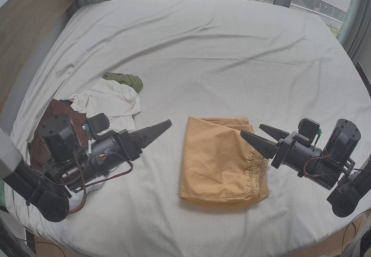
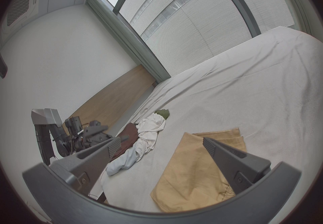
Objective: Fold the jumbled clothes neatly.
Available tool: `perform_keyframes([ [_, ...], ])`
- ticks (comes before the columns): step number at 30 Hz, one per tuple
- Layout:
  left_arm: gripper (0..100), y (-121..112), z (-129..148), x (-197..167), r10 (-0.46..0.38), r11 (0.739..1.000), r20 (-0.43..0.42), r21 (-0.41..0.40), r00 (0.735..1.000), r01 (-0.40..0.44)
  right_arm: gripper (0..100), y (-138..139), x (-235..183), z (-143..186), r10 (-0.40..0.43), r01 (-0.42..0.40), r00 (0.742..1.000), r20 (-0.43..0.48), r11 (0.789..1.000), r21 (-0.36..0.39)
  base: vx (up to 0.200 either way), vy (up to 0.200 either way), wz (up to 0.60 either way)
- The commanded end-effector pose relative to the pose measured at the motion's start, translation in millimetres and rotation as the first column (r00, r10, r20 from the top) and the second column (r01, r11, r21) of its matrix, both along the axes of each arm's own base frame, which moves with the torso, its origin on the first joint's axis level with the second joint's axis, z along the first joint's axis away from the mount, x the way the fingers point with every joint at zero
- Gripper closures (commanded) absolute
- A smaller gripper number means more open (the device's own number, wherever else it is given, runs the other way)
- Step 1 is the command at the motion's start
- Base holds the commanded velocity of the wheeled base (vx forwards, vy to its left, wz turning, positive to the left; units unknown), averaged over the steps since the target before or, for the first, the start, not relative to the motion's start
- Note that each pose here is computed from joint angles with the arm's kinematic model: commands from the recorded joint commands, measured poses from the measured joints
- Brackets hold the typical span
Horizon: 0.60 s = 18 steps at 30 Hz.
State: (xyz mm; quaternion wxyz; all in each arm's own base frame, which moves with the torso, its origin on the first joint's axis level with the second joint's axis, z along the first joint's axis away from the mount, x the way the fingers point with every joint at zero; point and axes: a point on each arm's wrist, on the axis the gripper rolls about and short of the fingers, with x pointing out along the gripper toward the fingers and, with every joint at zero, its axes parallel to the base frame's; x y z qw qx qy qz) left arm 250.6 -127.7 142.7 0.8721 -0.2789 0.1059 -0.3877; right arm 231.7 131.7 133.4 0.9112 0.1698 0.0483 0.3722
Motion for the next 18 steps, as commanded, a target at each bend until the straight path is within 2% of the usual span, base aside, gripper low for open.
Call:
perform_keyframes([
  [1,0,16,23,-18,0.003,1.0,0.076,-0.028,0.997,-0.001,0,5,5,-7,0.067,-0.068,0.998,-0.012,0.998,-0.007,0.0,0.0,0.0],
  [8,0,19,20,-20,0.006,1.0,0.07,-0.013,0.998,-0.005,0,-9,14,-12,0.029,-0.029,0.999,-0.026,1.0,-0.008,0.0,0.0,0.0],
  [13,0,18,7,-20,0.007,1.0,0.025,0.013,1.0,-0.007,0,-15,21,-24,-0.007,0.005,0.998,-0.069,1.0,-0.031,0.0,0.0,0.0],
  [14,0,18,-11,-16,0.014,0.998,-0.017,0.062,1.0,-0.013,0,-22,26,-35,-0.041,0.035,0.994,-0.101,0.998,-0.054,0.0,0.0,0.0],
  [16,0,21,-21,-12,0.029,0.994,-0.023,0.103,0.999,-0.026,0,-27,29,-43,-0.062,0.053,0.99,-0.127,0.996,-0.072,0.0,0.0,0.0],
  [18,0,29,-48,-3,0.058,0.975,-0.006,0.217,0.998,-0.056,0,-39,35,-64,-0.112,0.089,0.979,-0.172,0.987,-0.133,0.0,0.0,0.0],
])
